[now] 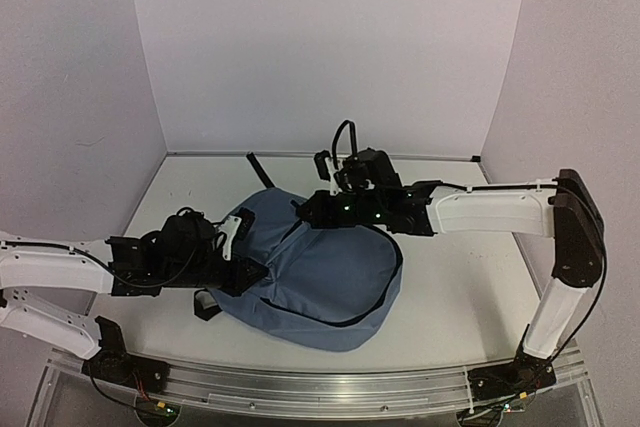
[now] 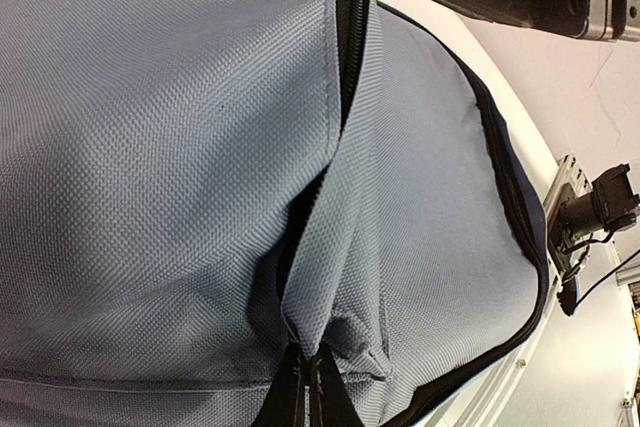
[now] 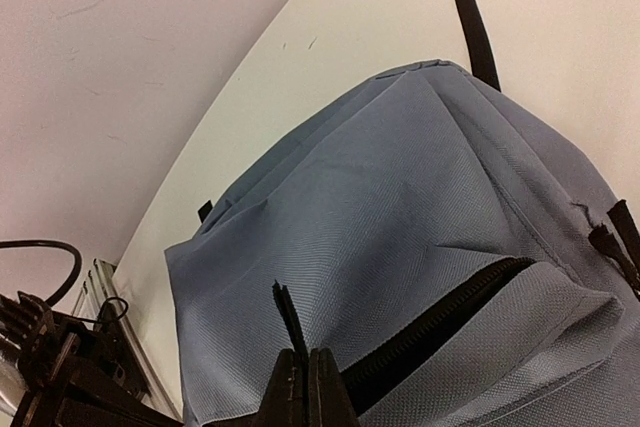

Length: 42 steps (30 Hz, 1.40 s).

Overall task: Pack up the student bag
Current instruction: Zip the student bag at the center of the board.

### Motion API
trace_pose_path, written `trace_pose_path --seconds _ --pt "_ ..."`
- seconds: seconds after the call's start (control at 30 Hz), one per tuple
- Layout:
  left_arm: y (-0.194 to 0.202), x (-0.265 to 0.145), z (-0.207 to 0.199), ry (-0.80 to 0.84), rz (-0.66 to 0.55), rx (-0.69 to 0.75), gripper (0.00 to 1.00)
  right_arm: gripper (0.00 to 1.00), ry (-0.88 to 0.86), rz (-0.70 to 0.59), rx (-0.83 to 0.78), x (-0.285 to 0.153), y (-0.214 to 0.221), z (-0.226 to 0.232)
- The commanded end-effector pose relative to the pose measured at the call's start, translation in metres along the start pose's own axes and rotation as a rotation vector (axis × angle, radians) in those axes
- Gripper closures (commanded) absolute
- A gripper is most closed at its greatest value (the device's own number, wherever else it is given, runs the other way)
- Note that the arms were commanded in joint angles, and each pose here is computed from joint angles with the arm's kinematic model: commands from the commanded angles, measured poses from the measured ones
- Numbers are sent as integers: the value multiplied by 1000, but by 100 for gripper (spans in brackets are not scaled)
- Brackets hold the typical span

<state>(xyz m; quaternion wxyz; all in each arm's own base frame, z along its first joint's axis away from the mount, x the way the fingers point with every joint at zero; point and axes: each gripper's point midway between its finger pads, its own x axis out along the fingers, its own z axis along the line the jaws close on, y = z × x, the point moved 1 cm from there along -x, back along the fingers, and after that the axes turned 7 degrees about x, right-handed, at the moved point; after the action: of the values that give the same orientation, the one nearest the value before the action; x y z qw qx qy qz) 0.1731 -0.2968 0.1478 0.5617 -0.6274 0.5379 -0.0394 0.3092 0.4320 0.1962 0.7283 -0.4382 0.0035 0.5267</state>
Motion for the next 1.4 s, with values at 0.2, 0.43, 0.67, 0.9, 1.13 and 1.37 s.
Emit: trace_pose_path --seconds 0.2,0.43,0.67,0.9,1.13,1.37 --pt "-52 -24 -16 -39 -70 121 56 100 -140 -197 -5 -35 -59 29" --pt "-90 -15 -25 -69 -149 197 35 100 -180 -187 -7 -38 -52 34" --pt "-74 20 -35 38 -133 155 34 96 -174 -176 -1 -47 -35 23" --pt "-42 47 -34 93 -56 130 39 89 -121 -164 37 -50 -15 0" --pt "-21 47 -30 113 -28 105 49 79 -99 -159 49 -49 -9 -8" --pt "-14 48 -23 72 -26 101 60 58 -87 -97 -49 -40 6 4"
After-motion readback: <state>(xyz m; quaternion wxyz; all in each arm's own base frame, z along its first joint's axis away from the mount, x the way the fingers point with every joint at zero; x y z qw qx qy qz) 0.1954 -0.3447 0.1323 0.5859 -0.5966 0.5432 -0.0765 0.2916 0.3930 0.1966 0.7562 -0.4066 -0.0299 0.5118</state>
